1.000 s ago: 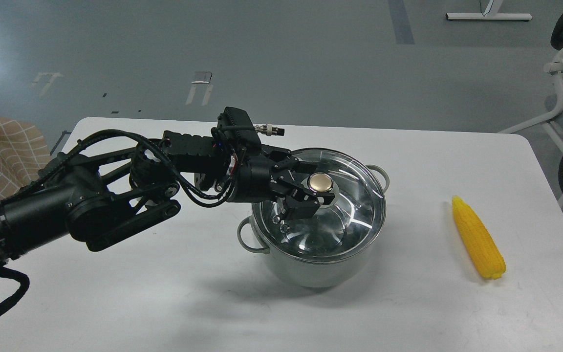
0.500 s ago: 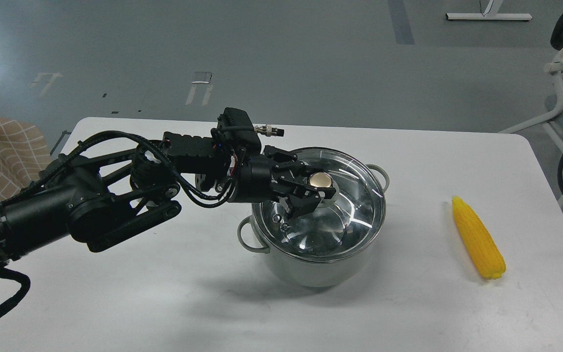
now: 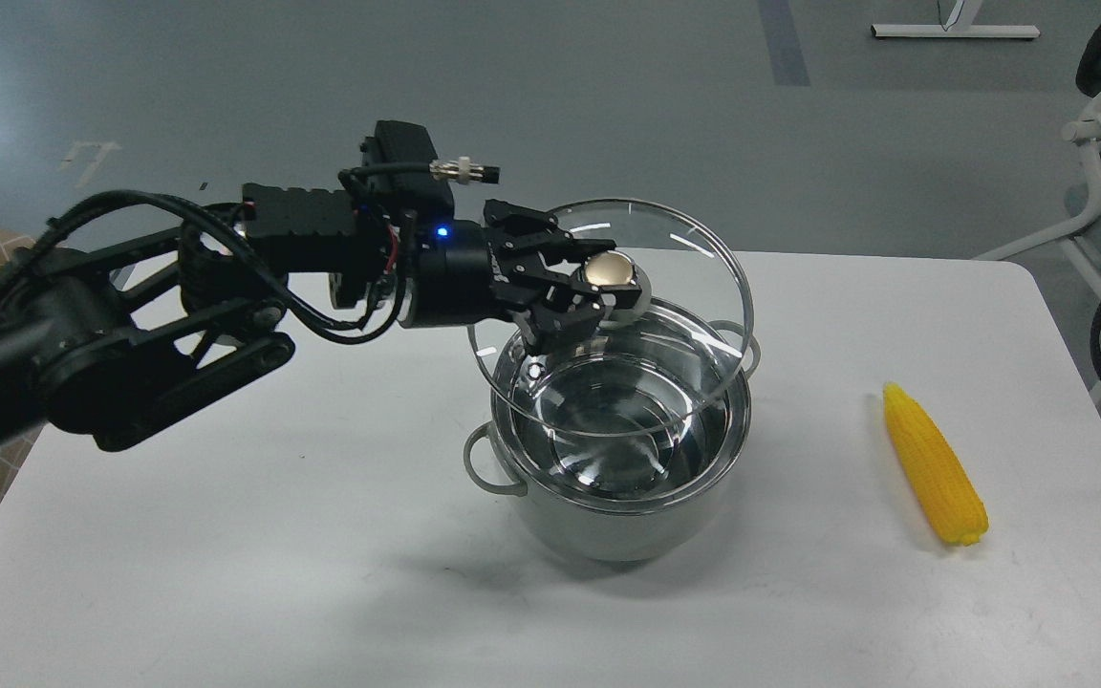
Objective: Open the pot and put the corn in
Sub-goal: 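Lift the glass lid off the pot with the left gripper, then lower the lid onto the table beside the pot and release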
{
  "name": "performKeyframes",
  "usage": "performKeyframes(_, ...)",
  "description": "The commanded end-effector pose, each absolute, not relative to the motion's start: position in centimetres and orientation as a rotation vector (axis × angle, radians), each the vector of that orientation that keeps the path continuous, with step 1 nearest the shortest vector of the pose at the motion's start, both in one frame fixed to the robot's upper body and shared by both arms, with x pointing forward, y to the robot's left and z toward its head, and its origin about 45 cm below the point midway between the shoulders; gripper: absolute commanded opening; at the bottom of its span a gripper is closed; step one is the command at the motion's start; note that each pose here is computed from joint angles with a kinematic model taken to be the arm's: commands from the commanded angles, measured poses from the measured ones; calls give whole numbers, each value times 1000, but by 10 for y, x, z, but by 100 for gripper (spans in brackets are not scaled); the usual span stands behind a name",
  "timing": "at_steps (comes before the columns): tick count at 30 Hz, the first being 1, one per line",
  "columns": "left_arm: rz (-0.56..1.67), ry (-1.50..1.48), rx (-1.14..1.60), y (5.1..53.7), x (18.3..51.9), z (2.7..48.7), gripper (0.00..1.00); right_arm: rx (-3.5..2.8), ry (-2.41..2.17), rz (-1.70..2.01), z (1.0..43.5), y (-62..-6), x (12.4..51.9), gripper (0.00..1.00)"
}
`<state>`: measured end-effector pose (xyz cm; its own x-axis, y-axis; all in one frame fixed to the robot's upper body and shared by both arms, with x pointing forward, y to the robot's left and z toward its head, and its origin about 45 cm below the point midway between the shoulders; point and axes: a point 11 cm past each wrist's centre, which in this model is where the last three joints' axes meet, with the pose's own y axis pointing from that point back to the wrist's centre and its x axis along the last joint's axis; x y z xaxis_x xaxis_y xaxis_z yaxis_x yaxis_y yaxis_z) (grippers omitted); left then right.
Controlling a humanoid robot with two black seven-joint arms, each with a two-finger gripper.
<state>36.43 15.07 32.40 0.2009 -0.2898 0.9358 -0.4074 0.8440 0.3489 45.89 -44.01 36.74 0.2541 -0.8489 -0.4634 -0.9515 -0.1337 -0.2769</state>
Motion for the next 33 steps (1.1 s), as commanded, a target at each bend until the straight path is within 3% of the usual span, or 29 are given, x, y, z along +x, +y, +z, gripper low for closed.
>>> performKeyframes(1, 149, -1376, 686, 205, 370, 343, 38, -2018, 1633, 266, 366, -441, 459, 100)
performKeyframes(5, 217, -1279, 812, 274, 365, 341, 38, -2019, 1635, 271, 364, -440, 459, 100)
performKeyframes(9, 279, -1172, 954, 345, 338, 298, 38, -2018, 1640, 273, 362, -442, 458, 100)
performKeyframes(15, 339, -1070, 1043, 393, 314, 247, 38, -2023, 1638, 278, 361, -439, 458, 100)
performKeyframes(21, 393, -976, 1084, 414, 304, 199, 38, -2024, 1635, 275, 362, -439, 458, 100)
performKeyframes(33, 423, -876, 1094, 419, 285, 148, 38, -2021, 1658, 300, 349, -443, 454, 100)
